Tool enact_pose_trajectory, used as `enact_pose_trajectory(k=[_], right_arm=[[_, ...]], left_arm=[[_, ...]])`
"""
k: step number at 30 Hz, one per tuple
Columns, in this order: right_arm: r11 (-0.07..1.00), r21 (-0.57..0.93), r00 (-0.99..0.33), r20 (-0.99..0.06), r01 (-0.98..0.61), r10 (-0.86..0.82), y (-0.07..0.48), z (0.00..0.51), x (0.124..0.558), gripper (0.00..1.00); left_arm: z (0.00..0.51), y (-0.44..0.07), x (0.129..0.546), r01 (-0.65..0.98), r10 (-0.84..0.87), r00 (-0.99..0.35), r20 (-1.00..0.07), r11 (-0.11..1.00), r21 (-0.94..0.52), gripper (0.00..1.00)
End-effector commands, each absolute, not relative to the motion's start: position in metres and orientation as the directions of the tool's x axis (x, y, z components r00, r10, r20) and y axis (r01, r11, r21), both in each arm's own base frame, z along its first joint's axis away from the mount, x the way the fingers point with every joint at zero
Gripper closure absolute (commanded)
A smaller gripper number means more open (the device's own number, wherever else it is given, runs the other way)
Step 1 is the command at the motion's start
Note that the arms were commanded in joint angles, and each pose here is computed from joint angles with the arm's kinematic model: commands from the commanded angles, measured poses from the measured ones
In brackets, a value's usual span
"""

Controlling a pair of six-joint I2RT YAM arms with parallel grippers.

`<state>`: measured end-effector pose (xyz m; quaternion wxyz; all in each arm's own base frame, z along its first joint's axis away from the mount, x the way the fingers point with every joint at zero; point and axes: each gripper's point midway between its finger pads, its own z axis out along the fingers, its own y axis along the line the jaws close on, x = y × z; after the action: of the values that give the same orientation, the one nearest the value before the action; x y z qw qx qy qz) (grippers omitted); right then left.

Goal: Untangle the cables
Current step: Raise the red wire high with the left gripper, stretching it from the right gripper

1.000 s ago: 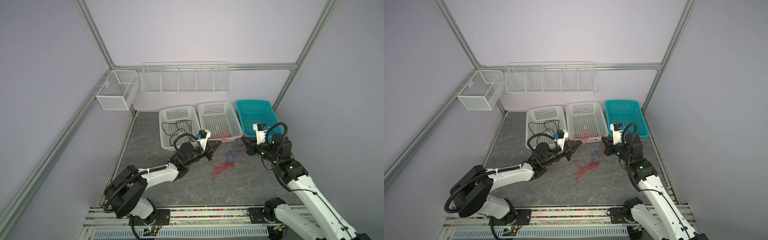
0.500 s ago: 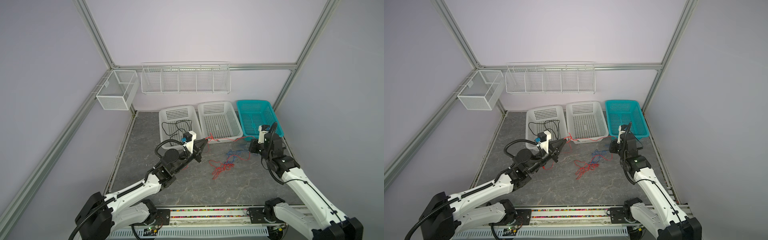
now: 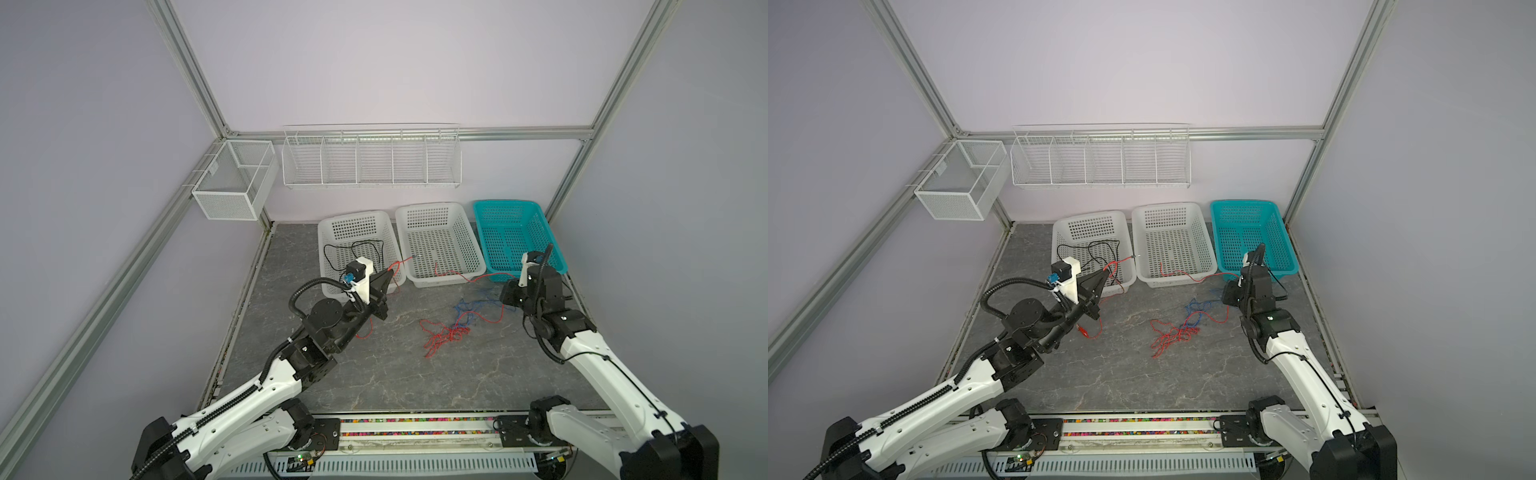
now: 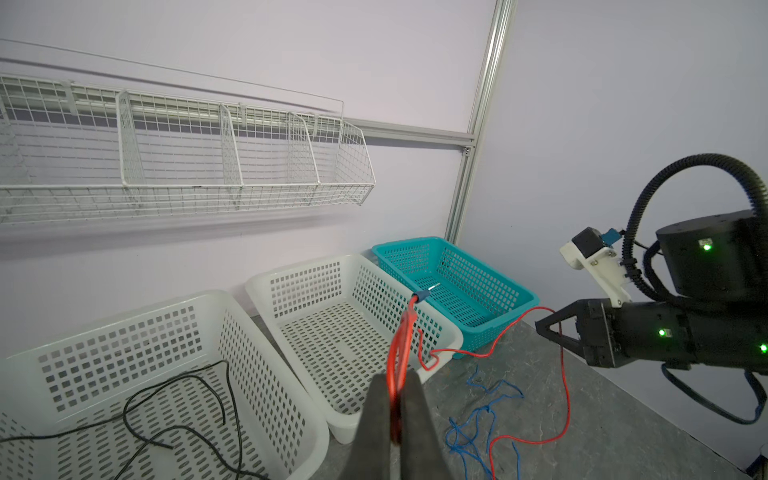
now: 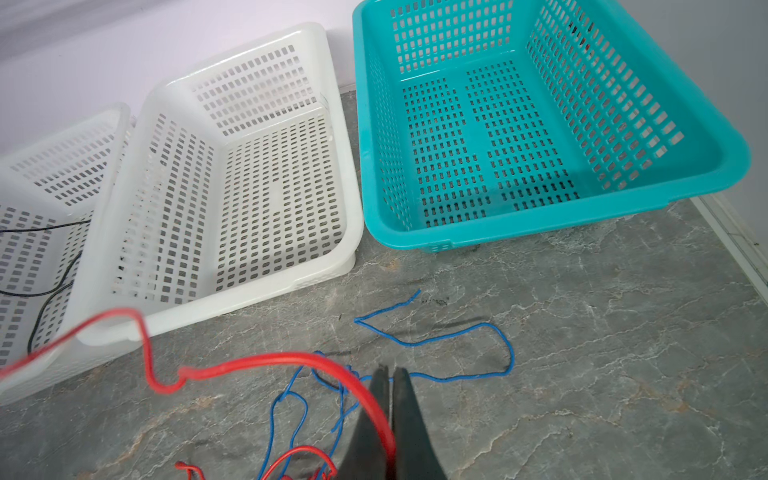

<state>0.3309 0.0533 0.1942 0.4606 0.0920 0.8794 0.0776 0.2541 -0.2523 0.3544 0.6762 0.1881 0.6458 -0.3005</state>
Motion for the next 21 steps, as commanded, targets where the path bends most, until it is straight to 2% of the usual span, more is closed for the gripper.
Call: enact_pose_trajectory(k=[1, 9, 21], right_arm=[[0.971, 0.226, -0.566, -0.792, 0.079, 0.230, 0.055, 0.188, 0.331, 0.94], [0.976, 0.213, -0.607, -0.769, 0.052, 0.201, 0.060, 0.175, 0.331, 0.94], [0.972, 0.212, -0.621, -0.750, 0.101, 0.228, 0.052, 0.154, 0.329, 0.94]], left_arm=[[0.390, -0.260, 0.258, 0.664, -0.132, 0.010, -0.991, 0.742, -0.092, 1.00], [0.452, -0.285, 0.279, 0.664, -0.109, 0.007, -0.994, 0.744, -0.077, 1.00], [0.543, -0.312, 0.285, 0.722, -0.155, 0.137, -0.978, 0.692, -0.008, 1.00]])
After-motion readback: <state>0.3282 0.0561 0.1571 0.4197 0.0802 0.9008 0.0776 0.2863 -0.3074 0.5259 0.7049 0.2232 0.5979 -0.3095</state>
